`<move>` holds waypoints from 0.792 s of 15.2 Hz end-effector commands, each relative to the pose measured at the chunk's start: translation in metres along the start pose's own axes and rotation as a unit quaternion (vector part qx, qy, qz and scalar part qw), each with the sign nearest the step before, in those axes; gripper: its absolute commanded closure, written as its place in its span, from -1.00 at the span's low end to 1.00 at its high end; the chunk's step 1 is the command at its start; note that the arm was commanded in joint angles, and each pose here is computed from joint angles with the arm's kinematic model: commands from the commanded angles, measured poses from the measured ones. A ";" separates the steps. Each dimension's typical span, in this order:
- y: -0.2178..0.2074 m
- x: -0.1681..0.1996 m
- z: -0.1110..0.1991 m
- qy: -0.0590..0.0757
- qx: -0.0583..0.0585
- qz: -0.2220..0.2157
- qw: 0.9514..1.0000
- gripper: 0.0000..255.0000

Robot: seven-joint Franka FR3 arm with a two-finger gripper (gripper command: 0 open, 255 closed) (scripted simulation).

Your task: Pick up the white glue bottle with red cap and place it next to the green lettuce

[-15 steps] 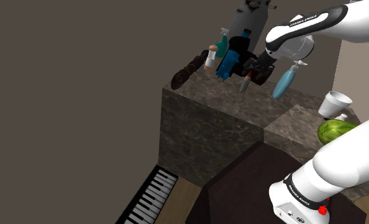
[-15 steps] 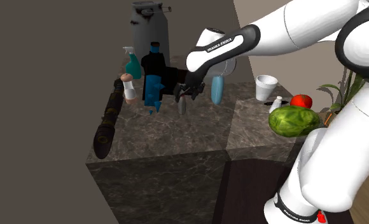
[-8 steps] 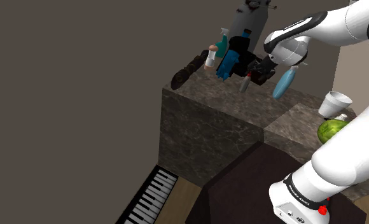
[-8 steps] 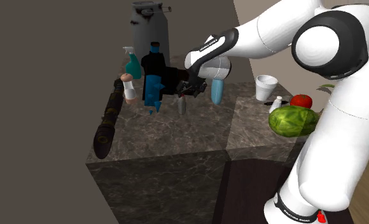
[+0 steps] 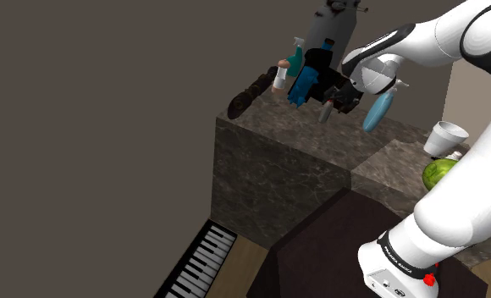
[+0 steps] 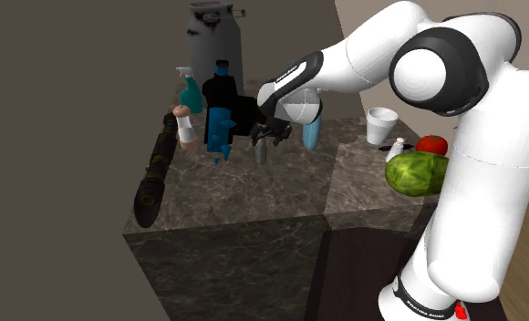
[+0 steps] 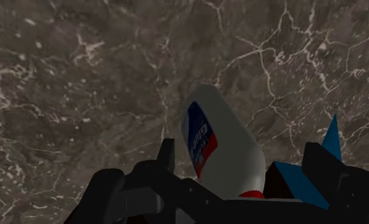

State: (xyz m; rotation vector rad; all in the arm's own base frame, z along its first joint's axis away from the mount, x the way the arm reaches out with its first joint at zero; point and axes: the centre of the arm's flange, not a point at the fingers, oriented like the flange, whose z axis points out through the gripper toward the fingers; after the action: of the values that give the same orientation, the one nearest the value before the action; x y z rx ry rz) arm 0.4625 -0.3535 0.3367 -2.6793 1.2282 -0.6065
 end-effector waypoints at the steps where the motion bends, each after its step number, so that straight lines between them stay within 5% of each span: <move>1: -0.001 0.000 0.003 0.000 0.000 0.000 1.000 -1.00; 7: -0.001 0.000 0.003 0.000 0.000 0.000 1.000 -1.00; 8: -0.001 0.000 0.003 0.000 0.000 0.000 1.000 1.00; 12: -0.001 0.000 0.003 0.000 0.000 0.000 1.000 1.00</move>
State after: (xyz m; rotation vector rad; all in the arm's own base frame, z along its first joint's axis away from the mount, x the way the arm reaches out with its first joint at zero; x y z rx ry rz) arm 0.4649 -0.3534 0.3346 -2.6787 1.2285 -0.6095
